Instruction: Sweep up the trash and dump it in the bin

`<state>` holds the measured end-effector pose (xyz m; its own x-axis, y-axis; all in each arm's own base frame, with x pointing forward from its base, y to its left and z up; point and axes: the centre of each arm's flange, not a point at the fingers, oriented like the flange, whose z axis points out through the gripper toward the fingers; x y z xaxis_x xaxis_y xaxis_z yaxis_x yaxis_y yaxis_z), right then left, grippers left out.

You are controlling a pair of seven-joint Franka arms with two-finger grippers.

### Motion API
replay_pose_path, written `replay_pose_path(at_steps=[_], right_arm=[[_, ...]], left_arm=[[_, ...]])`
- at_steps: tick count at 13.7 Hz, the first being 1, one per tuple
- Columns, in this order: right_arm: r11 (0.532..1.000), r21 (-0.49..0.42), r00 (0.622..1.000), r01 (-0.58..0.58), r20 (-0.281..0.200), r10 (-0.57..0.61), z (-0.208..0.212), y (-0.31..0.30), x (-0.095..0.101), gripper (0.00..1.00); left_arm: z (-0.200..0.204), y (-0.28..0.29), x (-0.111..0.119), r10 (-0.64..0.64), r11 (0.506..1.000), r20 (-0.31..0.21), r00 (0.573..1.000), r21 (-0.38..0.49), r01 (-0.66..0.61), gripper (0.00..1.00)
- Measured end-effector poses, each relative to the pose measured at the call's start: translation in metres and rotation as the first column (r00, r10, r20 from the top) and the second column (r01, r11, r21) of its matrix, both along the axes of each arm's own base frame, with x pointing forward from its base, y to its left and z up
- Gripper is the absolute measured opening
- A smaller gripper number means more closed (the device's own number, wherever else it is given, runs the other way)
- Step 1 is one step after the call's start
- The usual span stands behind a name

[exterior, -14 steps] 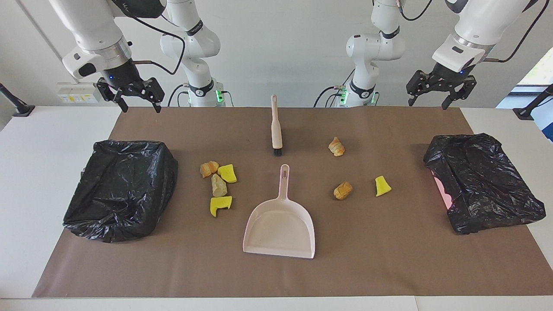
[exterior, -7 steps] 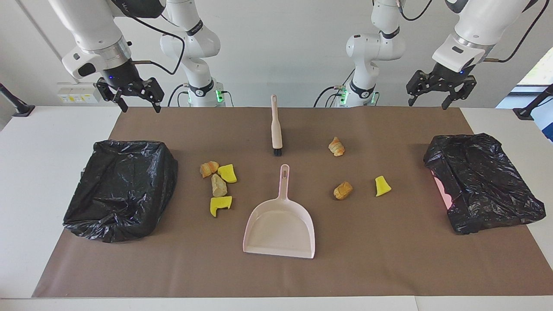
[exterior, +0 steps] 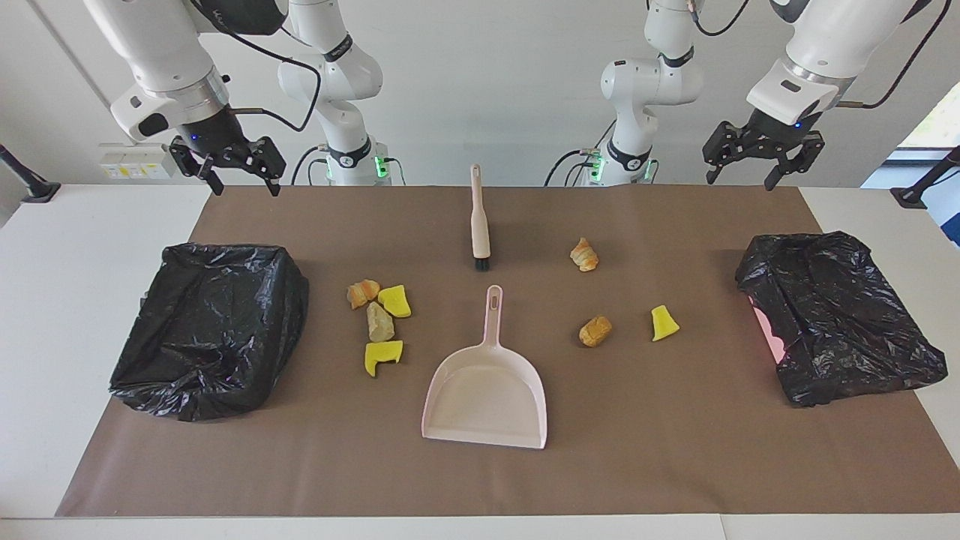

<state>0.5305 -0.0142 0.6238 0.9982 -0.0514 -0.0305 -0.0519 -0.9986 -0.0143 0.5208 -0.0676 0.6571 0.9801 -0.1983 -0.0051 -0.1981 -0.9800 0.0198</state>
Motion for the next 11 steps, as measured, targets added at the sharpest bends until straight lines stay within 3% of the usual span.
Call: replay_pose_path(at_steps=[2,4,11], right_arm=[[1.0,0.001,1.0,0.003,-0.006,-0.003,-0.007,0.005,0.001,1.0],[1.0,0.004,1.0,0.012,0.025,-0.012,-0.027,0.017,0.01,1.0],[0.997,0.02,0.995,0.074,0.07,-0.076,-0.163,0.172,0.07,1.0]], left_arm=[[0.0,-0.003,0.0,-0.005,1.0,0.0,1.0,0.0,0.005,1.0],[0.0,-0.005,-0.001,-0.01,1.0,0.0,1.0,0.0,0.01,1.0],[0.0,-0.042,-0.008,-0.079,0.997,0.0,0.997,-0.004,0.079,1.0]])
